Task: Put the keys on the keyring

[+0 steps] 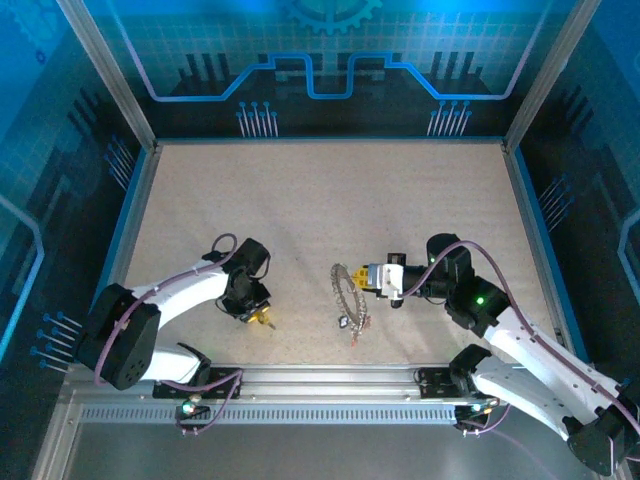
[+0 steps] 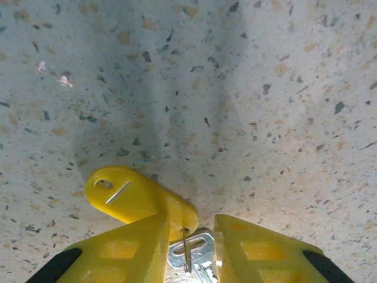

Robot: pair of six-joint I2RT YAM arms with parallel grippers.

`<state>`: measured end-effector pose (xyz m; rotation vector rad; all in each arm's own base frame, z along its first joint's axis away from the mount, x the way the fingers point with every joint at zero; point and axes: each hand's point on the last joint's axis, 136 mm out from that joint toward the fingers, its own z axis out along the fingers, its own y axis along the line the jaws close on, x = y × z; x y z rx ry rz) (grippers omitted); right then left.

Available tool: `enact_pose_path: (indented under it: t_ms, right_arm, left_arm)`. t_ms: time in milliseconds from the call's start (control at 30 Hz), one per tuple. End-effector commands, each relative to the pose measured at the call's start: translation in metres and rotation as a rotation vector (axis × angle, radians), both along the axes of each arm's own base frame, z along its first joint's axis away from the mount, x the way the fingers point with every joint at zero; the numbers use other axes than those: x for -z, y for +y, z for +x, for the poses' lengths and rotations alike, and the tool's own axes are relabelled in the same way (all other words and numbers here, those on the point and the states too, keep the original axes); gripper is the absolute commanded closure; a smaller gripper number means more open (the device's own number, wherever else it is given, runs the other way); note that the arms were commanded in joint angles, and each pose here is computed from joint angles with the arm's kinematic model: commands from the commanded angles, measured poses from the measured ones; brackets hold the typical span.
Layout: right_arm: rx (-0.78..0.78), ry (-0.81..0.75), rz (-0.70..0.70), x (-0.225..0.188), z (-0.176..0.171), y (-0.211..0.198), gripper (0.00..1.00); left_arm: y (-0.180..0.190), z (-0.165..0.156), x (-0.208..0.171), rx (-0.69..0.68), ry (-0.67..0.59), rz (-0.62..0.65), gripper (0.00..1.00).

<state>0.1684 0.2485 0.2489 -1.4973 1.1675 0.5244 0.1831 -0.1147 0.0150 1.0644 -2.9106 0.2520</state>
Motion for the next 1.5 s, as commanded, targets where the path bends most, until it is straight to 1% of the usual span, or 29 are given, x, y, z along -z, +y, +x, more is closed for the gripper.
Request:
enact_pose_path:
  t_ms: [0, 200, 433, 467, 500, 600, 667, 733, 800, 833, 933, 1033, 1100, 1333, 1467]
  right_arm:
    - [-0.014, -0.044, 0.036, -0.019, -0.004, 0.001, 1.0]
    - [-0.013, -0.043, 0.036, -0.018, -0.004, 0.001, 1.0]
    - [-0.016, -0.044, 0.037, -0.018, -0.005, 0.002, 1.0]
    - [-0.016, -0.044, 0.037, -0.018, -0.005, 0.002, 1.0]
    - [-0.017, -0.046, 0.037, -0.019, -0.005, 0.002, 1.0]
    - [-0.014, -0.05, 0.039, -0.02, -0.005, 0.001, 1.0]
    - [-0.014, -0.053, 0.039, -0.021, -0.005, 0.001, 1.0]
    - [-0.015, -0.052, 0.038, -0.021, -0.006, 0.001, 1.0]
    - [-0.016, -0.051, 0.038, -0.02, -0.006, 0.001, 1.0]
    - [-0.015, -0.051, 0.037, -0.02, -0.006, 0.001, 1.0]
    - [-0.013, -0.055, 0.039, -0.021, -0.006, 0.001, 1.0]
    - [-0.013, -0.055, 0.039, -0.021, -0.006, 0.001, 1.0]
    - [-0.015, -0.056, 0.041, -0.021, -0.006, 0.001, 1.0]
    - [-0.012, -0.058, 0.041, -0.021, -0.007, 0.0, 1.0]
    - [-0.005, -0.067, 0.045, -0.023, -0.007, -0.001, 1.0]
  left_arm:
    - [0.001, -0.004, -0.004, -0.014, 0.008, 0.001, 0.73]
    - [0.0, -0.005, -0.011, -0.006, 0.004, 0.002, 0.74]
    - [-0.003, -0.011, -0.008, 0.005, 0.032, -0.001, 0.74]
    - [-0.004, -0.011, -0.008, 0.009, 0.03, 0.0, 0.76]
    - [-0.005, -0.01, -0.008, 0.013, 0.03, 0.001, 0.8]
    - [-0.007, -0.009, -0.01, 0.02, 0.032, 0.006, 0.86]
    - [-0.005, -0.009, -0.011, 0.022, 0.03, 0.017, 0.88]
    - [-0.005, -0.007, -0.012, 0.03, 0.023, 0.02, 0.92]
    - [-0.005, -0.007, -0.012, 0.039, 0.025, 0.022, 0.93]
    - [-0.005, -0.007, -0.012, 0.047, 0.027, 0.022, 0.95]
    - [-0.005, -0.008, -0.011, 0.066, 0.036, 0.024, 0.94]
    - [-0.006, -0.008, -0.009, 0.08, 0.041, 0.023, 0.82]
    - [-0.007, -0.008, -0.008, 0.085, 0.041, 0.023, 0.8]
    - [-0.013, -0.009, -0.004, 0.099, 0.046, 0.012, 0.83]
    - [-0.014, -0.009, -0.005, 0.104, 0.042, 0.013, 0.93]
